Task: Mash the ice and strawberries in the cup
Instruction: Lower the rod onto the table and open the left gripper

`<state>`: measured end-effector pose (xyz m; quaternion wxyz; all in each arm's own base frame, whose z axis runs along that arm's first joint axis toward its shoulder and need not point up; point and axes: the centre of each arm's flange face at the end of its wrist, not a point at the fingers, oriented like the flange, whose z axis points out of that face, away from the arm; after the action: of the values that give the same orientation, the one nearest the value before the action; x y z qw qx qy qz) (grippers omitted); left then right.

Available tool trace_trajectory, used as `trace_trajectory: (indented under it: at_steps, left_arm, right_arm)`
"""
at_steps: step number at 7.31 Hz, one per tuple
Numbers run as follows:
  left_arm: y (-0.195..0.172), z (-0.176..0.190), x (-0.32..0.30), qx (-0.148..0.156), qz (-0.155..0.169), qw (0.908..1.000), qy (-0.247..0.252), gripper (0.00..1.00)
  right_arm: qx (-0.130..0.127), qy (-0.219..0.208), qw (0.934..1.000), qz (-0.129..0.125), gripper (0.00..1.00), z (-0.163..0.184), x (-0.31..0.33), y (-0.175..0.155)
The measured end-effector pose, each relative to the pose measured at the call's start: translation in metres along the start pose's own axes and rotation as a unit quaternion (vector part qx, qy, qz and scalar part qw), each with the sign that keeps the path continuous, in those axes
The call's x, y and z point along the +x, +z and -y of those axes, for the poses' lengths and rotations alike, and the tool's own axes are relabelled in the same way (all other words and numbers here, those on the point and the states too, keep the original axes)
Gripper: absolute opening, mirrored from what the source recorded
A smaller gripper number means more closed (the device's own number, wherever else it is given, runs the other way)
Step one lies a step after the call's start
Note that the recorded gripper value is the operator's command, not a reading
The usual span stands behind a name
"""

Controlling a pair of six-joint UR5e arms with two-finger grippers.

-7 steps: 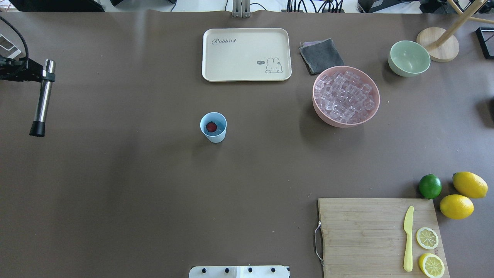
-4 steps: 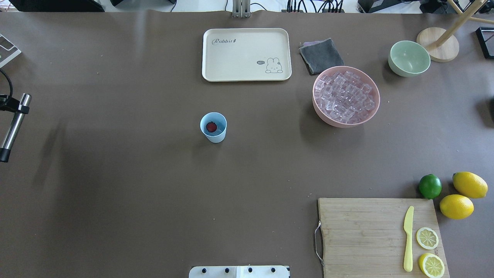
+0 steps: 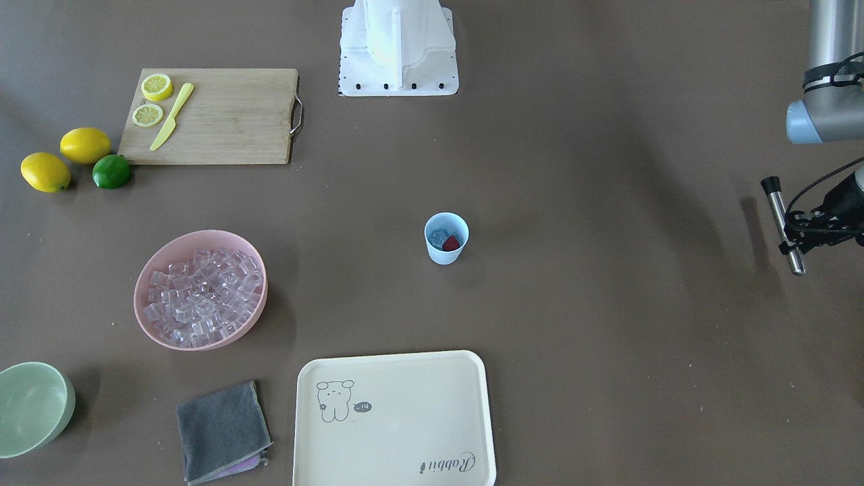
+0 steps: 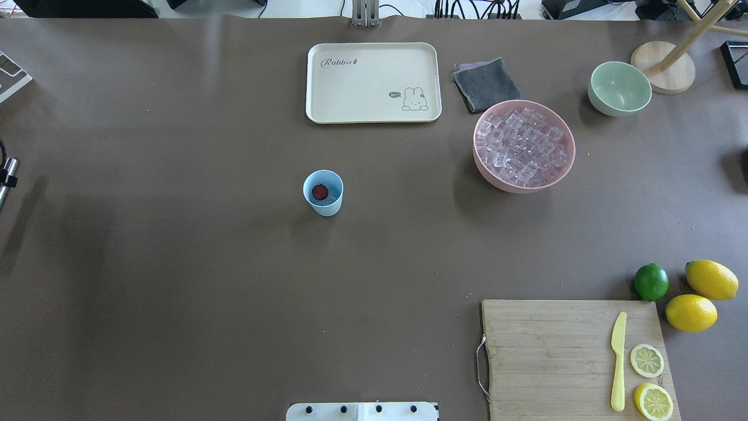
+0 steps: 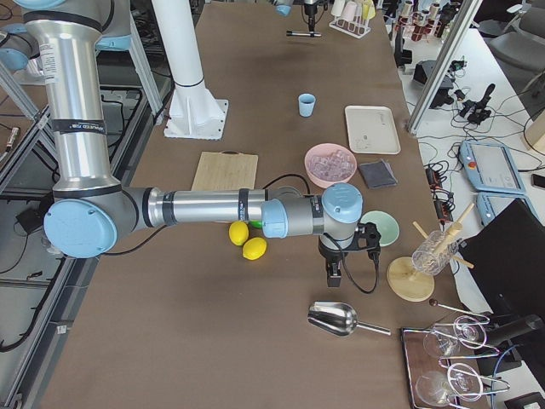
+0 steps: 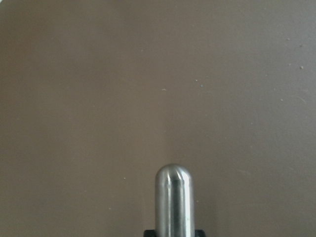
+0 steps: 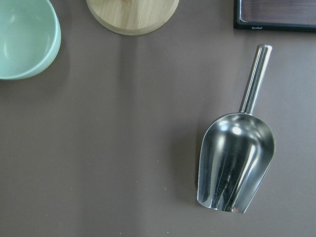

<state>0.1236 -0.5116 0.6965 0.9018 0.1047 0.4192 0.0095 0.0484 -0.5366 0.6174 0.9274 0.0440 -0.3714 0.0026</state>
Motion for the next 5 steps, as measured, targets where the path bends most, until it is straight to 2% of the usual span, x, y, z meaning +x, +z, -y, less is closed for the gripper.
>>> trace_trajectory:
  at_steps: [1, 3, 5]
  left_arm:
    - [0.002, -0.001, 0.000, -0.001, 0.003, 1.0000, -0.002, 0.99]
    - [0.002, -0.009, 0.001, -0.001, 0.003, 1.0000, -0.008, 0.99]
    - [-0.008, 0.002, 0.010, 0.011, 0.006, 0.9996, 0.026, 0.99]
  right_arm:
    - [0.000, 0.001, 1.0000, 0.000, 1.00, -0.001, 0.001, 0.000]
    - [0.000, 0.004, 1.0000, 0.002, 1.00, -0.003, 0.004, 0.000]
    - [0.001, 0.006, 1.0000, 0.005, 1.00, -0.006, 0.005, -0.003]
